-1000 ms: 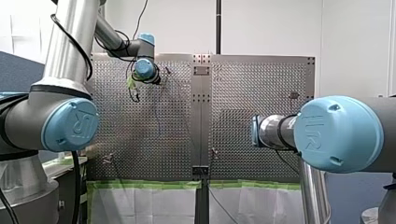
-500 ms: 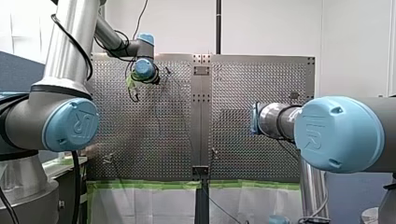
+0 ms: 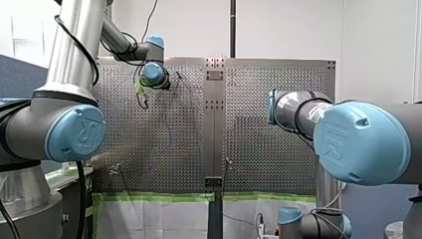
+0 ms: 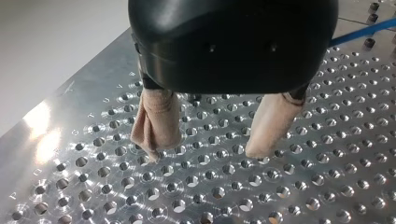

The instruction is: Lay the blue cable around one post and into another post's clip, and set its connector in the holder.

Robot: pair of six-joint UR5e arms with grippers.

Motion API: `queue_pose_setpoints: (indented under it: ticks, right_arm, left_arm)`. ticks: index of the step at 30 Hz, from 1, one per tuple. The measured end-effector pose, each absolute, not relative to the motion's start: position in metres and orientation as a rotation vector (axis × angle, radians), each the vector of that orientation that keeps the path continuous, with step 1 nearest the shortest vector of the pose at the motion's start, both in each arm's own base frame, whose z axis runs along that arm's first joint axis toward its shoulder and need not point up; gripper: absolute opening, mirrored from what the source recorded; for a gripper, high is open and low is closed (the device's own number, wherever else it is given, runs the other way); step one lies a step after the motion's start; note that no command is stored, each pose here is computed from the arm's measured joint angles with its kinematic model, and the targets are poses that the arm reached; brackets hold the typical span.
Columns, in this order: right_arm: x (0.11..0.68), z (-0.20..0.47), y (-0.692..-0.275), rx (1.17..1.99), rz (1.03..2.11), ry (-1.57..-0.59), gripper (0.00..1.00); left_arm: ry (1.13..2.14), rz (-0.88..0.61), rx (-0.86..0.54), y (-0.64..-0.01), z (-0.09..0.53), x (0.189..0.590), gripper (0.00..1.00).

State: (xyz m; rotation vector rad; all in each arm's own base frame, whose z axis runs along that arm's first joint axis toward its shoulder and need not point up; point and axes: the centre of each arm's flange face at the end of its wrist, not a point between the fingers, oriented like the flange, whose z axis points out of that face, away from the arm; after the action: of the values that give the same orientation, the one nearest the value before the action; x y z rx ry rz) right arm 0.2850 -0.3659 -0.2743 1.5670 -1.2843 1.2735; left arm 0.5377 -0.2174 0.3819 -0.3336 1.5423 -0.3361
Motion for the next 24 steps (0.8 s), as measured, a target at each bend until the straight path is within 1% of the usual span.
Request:
queue_pose_setpoints:
  ticks: [8, 16, 19, 24]
  right_arm:
    - [0.292, -0.242, -0.389, 1.555, 1.276, -1.305, 0.12]
    - [0.284, -0.213, -0.387, 1.581, 1.243, -1.363, 0.12]
    - [0.285, -0.201, -0.392, 1.587, 1.238, -1.363, 0.12]
    - [0.291, -0.176, -0.406, 1.571, 1.264, -1.331, 0.12]
  left_arm:
    - [1.543, -0.337, -0.334, -0.218, 0.382, 0.538, 1.00]
    - [1.542, -0.339, -0.335, -0.218, 0.382, 0.537, 1.00]
    - [1.543, -0.341, -0.335, -0.218, 0.382, 0.537, 1.00]
    - [1.543, -0.343, -0.337, -0.219, 0.382, 0.537, 1.00]
